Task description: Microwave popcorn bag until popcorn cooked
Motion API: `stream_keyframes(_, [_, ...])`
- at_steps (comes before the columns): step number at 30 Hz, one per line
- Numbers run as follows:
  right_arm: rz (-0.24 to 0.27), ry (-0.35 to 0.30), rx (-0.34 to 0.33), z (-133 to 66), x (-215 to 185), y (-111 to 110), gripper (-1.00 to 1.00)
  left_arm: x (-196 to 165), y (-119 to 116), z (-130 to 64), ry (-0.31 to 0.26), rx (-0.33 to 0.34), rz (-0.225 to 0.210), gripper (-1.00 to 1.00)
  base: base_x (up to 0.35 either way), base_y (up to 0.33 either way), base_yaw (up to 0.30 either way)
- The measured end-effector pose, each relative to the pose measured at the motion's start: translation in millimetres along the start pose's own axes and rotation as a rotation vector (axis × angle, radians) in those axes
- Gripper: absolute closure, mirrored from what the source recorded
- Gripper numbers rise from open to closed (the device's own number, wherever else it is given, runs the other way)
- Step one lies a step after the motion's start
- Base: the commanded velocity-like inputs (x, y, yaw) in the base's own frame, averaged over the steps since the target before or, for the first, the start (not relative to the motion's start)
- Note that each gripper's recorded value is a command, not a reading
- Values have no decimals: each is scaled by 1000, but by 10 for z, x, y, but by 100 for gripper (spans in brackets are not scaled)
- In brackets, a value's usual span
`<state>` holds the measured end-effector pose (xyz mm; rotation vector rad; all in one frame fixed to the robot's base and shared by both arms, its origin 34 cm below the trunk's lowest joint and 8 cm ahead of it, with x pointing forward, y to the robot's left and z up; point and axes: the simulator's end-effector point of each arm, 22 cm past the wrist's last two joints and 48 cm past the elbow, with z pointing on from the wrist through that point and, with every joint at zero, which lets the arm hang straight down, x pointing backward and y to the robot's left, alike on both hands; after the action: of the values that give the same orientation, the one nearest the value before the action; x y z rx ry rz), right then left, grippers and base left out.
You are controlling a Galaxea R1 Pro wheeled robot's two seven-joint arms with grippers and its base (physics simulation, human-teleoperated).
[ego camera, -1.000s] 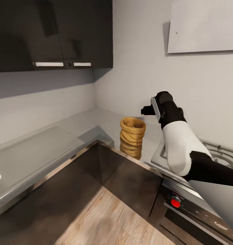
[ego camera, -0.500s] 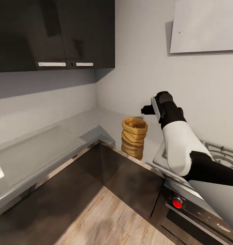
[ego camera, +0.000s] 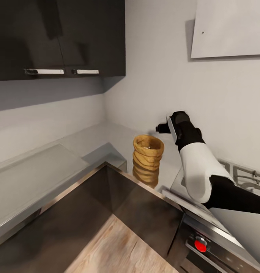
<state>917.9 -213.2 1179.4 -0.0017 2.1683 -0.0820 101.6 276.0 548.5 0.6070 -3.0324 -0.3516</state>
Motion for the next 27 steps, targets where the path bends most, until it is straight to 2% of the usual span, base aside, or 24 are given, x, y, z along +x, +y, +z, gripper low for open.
stream_keyframes(6, [-1,12,-36,52,110,89,-100,-3,7,1,0,-2,0,-100,114,-57,0])
stream_keyframes(15, [0,51,-74,214,489,197,-100,-4,9,2,0,-3,0,-100,7,-2,0])
stream_keyframes(27, [0,40,-75,268,557,172,-100,-2,5,1,0,-1,0,-100,16,0,0])
